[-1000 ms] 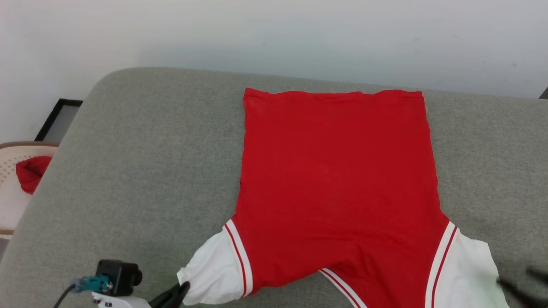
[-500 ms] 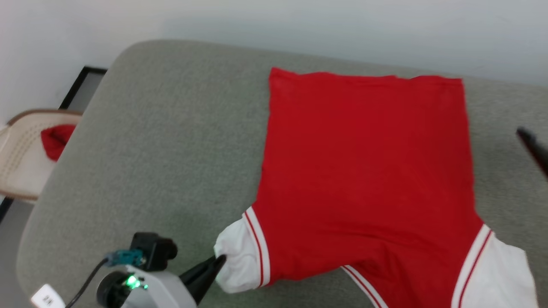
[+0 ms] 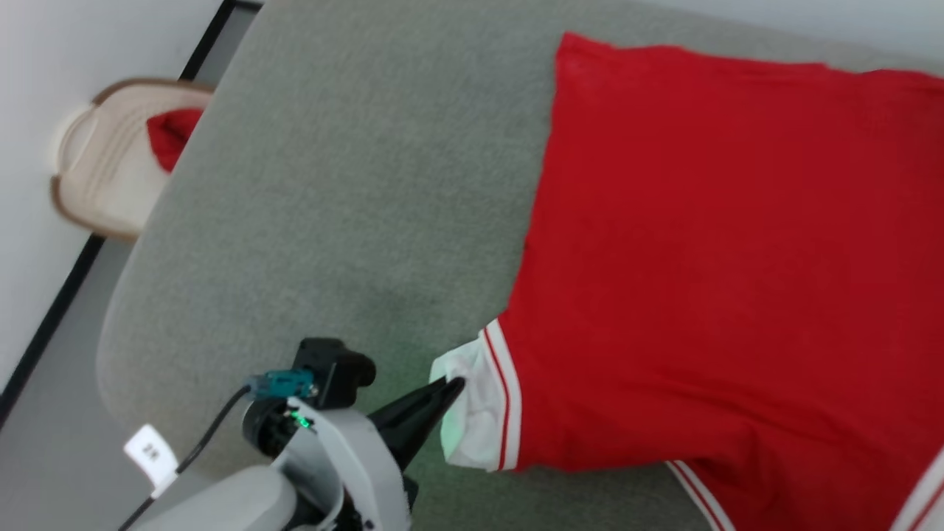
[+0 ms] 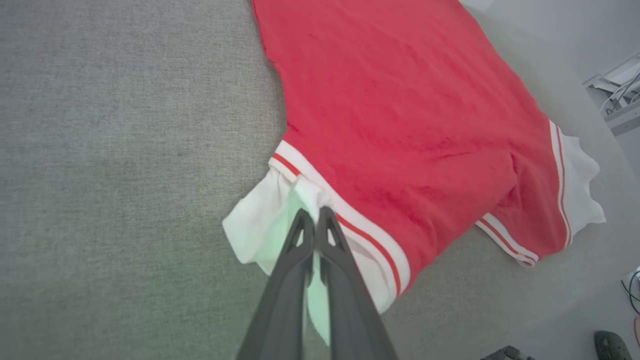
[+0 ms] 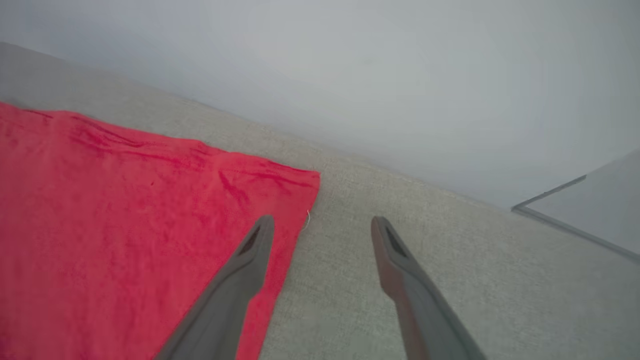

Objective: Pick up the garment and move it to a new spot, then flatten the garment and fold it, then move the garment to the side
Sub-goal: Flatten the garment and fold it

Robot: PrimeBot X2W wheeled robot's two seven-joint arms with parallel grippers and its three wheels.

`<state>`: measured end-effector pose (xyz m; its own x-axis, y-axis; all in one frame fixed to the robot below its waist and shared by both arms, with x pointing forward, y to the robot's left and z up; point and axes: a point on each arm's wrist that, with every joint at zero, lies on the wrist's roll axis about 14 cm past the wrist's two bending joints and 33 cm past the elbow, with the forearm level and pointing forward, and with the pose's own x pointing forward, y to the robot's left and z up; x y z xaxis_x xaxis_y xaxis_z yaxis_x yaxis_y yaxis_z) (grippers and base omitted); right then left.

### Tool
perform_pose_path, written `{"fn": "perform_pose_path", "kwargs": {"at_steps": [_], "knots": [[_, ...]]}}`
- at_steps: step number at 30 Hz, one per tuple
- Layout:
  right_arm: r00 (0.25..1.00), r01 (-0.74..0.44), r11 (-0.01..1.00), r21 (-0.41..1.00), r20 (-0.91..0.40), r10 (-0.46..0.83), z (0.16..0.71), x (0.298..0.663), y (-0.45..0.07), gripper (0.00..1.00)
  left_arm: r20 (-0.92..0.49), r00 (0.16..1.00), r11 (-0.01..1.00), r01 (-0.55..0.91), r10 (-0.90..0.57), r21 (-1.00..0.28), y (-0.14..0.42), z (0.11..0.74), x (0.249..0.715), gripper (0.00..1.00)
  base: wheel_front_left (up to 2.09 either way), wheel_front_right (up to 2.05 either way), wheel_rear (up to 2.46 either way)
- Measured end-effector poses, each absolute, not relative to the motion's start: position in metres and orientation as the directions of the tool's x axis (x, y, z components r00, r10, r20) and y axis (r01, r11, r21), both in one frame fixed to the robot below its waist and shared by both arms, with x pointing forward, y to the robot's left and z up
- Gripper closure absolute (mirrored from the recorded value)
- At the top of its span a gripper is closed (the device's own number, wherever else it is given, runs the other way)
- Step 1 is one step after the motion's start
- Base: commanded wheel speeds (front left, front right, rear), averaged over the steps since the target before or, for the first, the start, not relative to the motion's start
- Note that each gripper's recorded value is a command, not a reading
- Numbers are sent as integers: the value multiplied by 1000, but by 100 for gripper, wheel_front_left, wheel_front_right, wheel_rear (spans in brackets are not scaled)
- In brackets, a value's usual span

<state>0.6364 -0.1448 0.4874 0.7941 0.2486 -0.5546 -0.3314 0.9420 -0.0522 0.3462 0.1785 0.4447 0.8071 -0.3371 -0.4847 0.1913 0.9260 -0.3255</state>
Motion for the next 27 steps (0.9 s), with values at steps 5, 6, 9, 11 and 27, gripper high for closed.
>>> {"fn": "perform_pose_path", "kwargs": {"at_steps": [5,6,9,11,27], "knots": [[704,-294,956,8,-674,222,439,655,-134,0,-504,799,926,166,-327,-338,181,432,350,100,0,0,0],[682,-287,958,17,-699,217,429,657,-132,0,-511,797,928,160,-323,-338,183,429,350,100,0,0,0],[615,-267,963,44,-761,206,401,659,-125,0,-528,792,931,134,-307,-340,187,421,349,100,0,0,0],[587,-262,964,43,-786,195,388,662,-121,0,-541,788,934,117,-295,-338,191,416,347,100,0,0,0],[457,-245,966,86,-868,193,369,664,-99,100,-570,785,945,58,-243,-323,210,404,345,100,0,0,0]]}}
